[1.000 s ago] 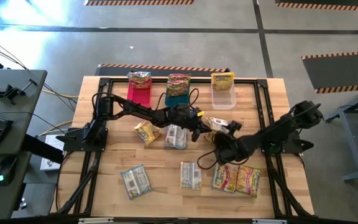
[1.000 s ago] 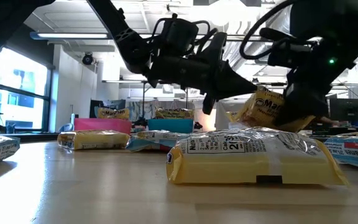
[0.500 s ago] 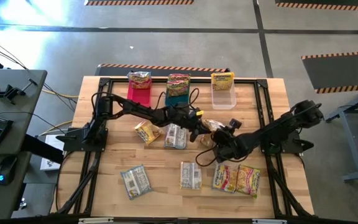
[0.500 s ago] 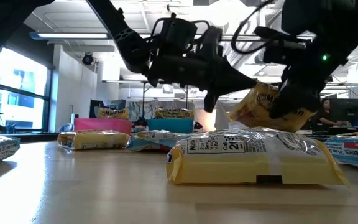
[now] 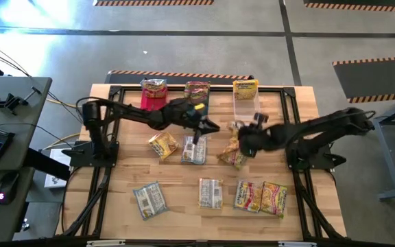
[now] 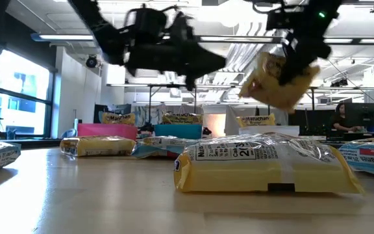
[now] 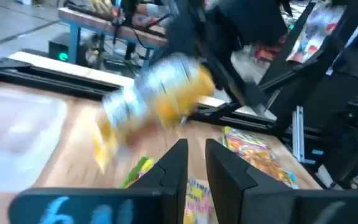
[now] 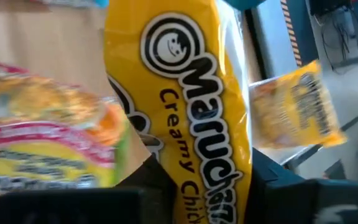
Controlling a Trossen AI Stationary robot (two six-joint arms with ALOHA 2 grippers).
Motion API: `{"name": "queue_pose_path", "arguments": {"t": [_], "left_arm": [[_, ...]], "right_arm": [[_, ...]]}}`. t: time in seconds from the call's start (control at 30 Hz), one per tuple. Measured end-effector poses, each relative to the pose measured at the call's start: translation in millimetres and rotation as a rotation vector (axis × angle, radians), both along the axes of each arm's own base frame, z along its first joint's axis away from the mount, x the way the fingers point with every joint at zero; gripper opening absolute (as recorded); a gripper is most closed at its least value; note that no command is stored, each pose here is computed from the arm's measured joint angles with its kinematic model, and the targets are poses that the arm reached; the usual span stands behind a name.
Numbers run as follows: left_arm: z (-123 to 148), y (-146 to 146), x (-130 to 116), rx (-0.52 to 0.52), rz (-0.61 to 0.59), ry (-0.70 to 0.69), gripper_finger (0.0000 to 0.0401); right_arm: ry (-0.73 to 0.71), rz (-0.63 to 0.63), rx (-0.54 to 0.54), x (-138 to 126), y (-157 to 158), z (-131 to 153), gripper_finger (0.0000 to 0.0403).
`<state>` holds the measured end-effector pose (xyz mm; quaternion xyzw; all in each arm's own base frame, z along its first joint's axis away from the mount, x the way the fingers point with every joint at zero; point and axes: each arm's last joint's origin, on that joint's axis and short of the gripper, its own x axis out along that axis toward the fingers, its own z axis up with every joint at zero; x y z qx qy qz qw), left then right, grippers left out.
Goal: Sort Maruchan noodles
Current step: Put the top right yellow noodle pack into the transparent bin
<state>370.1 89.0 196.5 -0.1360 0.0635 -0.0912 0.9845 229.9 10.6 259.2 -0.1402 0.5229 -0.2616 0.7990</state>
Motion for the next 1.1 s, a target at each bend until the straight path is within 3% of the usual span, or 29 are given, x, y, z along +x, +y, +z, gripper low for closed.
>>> {"name": "queue_pose_path", "arguments": {"t": [0.2, 0.37, 0.73, 1.1], "left_arm": [[-11, -7, -37, 0.009, 0.051, -0.071, 0.0011], [-22, -10, -52, -0.019, 0.076, -0.082, 0.0002], [-27, -10, -54, -0.024, 0.106, -0.065, 0.0001], [-27, -11, -54, -0.025, 0.103, -0.062, 0.0001]], "right_arm": [[0.094, 0.074, -0.001, 2, -71, 45, 0.0086], [0.165, 0.147, 0.001, -11, -132, 57, 0.0087], [0.337, 0.205, 0.134, -9, -224, 13, 0.0087], [0.399, 0.156, 0.321, 1, -269, -30, 0.0087]]}}
